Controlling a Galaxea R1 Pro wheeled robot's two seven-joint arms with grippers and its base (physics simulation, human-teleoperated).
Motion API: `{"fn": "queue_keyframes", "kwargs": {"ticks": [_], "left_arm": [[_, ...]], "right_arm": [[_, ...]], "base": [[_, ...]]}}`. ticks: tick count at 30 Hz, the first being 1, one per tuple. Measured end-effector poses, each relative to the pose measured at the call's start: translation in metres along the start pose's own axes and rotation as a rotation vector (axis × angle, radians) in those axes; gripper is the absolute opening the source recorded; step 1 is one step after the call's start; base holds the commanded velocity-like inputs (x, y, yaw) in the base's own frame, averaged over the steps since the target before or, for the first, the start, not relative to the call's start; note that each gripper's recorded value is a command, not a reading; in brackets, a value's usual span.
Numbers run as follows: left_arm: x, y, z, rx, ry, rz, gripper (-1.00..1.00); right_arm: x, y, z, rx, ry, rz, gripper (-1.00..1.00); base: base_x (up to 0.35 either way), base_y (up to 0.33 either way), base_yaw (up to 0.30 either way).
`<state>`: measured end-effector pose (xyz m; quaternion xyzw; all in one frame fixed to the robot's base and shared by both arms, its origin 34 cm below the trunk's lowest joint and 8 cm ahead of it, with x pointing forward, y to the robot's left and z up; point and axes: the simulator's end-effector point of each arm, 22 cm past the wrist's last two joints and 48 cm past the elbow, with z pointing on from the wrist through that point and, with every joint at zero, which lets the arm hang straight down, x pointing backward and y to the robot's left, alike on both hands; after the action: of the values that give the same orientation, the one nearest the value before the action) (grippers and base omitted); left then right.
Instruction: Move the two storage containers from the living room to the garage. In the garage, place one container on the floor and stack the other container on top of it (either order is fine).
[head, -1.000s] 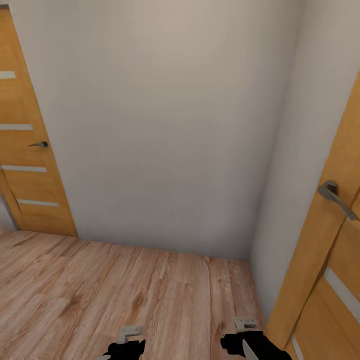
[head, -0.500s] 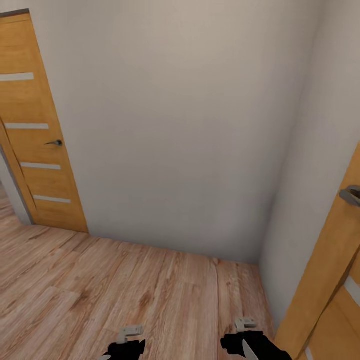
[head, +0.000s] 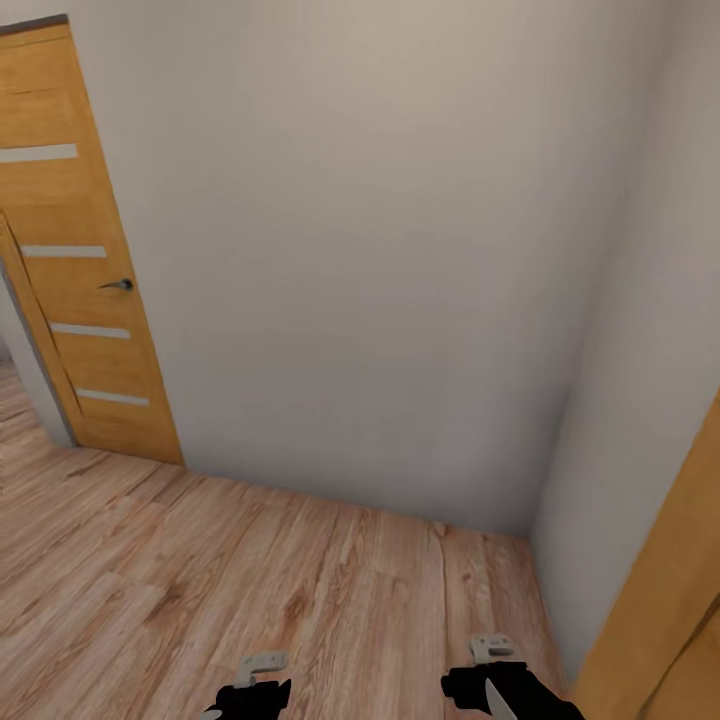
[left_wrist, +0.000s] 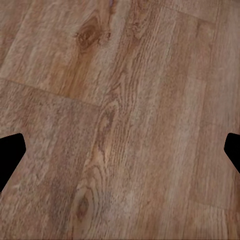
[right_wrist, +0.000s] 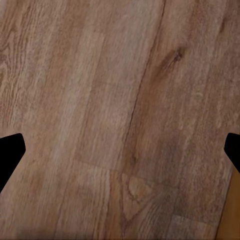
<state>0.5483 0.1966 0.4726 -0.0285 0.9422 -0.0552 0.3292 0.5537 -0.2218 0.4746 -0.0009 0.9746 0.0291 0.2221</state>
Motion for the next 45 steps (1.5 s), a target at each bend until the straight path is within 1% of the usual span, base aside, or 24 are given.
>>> {"fn": "queue_keyframes", "kwargs": {"ticks": [7,29,38,45], "left_arm": [[0.0018,0.0001,0.0005,0.000,0.004,-0.001,1.00],[0.0035,0.0001,0.0011,0.000,0.008,-0.001,1.00],[0.0043,0.0006,0.0013,-0.001,0.009,-0.001,1.00],[0.0047,0.0004,0.0015,-0.001,0.010,-0.001,1.00]], "right_arm": [[0.0014,0.0003,0.0009,0.000,0.003,0.001,1.00],[0.0029,-0.0002,0.0019,0.000,0.007,0.000,1.00],[0.0038,0.0001,0.0023,0.000,0.009,-0.002,1.00],[0.0043,0.0001,0.0026,0.000,0.010,0.000,1.00]], "base": [[0.104,0.000,0.176],[0.111,-0.022,0.079],[0.156,-0.002,0.231],[0.180,-0.020,0.081]]}}
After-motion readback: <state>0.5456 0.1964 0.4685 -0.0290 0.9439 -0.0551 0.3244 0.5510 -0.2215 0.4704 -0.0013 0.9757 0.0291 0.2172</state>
